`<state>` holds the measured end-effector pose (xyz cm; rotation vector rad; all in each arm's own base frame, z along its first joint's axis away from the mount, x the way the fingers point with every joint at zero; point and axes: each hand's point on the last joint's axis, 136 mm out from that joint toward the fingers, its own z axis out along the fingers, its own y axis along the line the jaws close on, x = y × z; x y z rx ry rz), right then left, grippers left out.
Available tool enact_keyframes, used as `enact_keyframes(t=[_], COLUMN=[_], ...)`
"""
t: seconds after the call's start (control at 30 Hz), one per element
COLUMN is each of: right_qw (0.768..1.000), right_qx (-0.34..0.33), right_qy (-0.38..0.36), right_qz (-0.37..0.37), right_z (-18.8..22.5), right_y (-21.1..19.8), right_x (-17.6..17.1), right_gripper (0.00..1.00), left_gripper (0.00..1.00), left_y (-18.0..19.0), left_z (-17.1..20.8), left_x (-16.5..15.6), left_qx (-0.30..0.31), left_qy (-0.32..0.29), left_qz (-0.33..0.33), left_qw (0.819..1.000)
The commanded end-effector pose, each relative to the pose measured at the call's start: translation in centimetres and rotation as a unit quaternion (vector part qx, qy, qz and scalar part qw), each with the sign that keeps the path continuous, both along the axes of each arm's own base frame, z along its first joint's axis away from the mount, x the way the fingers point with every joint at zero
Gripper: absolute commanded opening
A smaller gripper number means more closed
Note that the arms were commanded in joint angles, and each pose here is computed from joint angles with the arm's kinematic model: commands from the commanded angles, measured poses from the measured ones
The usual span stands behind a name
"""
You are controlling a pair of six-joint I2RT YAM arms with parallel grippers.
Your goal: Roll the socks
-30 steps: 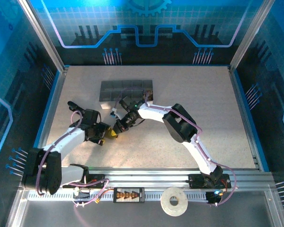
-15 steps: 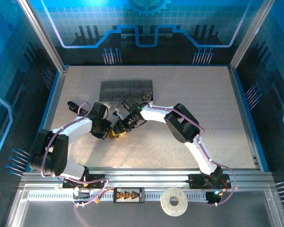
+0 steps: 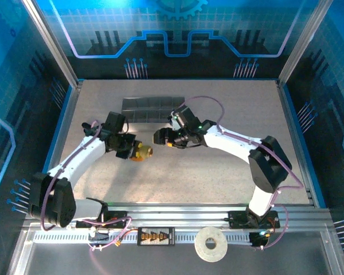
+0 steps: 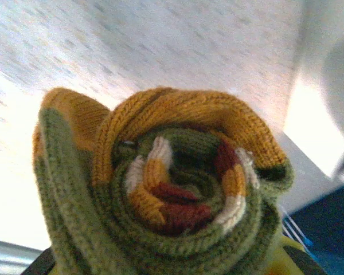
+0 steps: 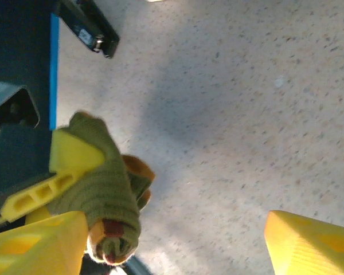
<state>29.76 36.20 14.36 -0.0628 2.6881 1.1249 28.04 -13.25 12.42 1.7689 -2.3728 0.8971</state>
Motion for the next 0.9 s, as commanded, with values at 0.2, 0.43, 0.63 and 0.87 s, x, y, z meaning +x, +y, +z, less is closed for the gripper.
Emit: enact_keyframes(t=[0.2, 0.43, 0.63, 0.87], right_qw=[0.95, 0.869, 0.856, 0.896], right_qx=[0.139, 0.316, 0.346, 0.258], right_qy=[0.168, 0.215, 0.193, 0.196], right_qz=[-0.221, -0.315, -0.333, -0.305], right_z=[5.2, 8.0, 9.2, 6.9], right_y=[1.3, 4.0, 4.5, 3.4], right_x=[-0.5, 1.4, 3.8, 4.5], right_gripper=[1.0, 1.0, 1.0, 1.0], left_gripper=[0.0, 0.0, 0.0, 0.0], left_y=[-3.3, -4.3, -5.2, -5.3], left_z=[5.4, 6.3, 7.4, 8.3], left_x=[4.7, 7.3, 7.7, 6.3], left_qx=[-0.1, -0.149, -0.174, -0.198], left_qy=[-0.023, -0.039, -0.03, -0.025], left_qz=[0.032, 0.078, 0.079, 0.088], left_qw=[0.994, 0.985, 0.981, 0.976])
